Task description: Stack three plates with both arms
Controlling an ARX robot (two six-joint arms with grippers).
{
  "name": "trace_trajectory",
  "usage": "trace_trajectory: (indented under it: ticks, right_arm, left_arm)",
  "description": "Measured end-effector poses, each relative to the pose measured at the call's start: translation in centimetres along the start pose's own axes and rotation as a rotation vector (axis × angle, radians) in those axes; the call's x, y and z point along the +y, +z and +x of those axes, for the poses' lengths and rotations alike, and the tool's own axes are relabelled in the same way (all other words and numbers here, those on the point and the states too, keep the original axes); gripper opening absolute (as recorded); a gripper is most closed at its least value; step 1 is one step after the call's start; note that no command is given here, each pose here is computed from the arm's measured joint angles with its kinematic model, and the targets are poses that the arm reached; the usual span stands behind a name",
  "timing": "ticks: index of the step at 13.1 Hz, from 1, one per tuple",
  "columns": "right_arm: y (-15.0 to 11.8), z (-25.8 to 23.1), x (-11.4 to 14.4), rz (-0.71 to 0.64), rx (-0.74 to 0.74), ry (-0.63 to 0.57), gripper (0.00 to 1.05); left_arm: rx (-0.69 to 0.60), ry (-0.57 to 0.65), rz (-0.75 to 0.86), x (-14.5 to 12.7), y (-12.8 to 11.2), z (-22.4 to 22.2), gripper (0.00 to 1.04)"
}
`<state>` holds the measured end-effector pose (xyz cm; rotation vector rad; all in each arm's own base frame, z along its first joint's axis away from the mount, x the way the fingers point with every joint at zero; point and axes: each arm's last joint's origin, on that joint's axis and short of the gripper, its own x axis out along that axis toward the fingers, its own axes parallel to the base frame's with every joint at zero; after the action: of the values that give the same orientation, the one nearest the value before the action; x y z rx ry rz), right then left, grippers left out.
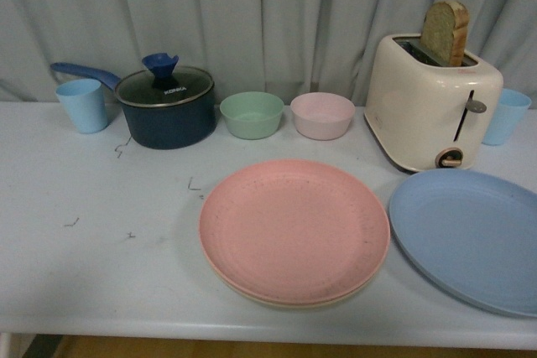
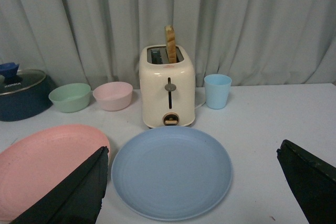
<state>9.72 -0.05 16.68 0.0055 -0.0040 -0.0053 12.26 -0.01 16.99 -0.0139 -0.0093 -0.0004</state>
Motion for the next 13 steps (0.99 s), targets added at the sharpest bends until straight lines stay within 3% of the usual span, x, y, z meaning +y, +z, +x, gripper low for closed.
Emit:
trace_trajectory:
  ticks: [10, 11, 13]
  right_arm:
    - [0.0, 0.0, 0.0, 0.0, 0.0, 0.0, 0.98]
    - [0.0, 0.0, 0.0, 0.0, 0.0, 0.0, 0.98]
    - [0.0, 0.0, 0.0, 0.0, -0.001, 0.0, 0.98]
  left_arm:
    - [-0.004, 0.0, 0.0, 0.0, 0.0, -1.5, 0.02]
    - [0.05, 0.001, 0.0, 0.0, -0.6, -2.0, 0.02]
    - [0.005, 0.0, 0.0, 0.0, -0.2, -2.5, 0.02]
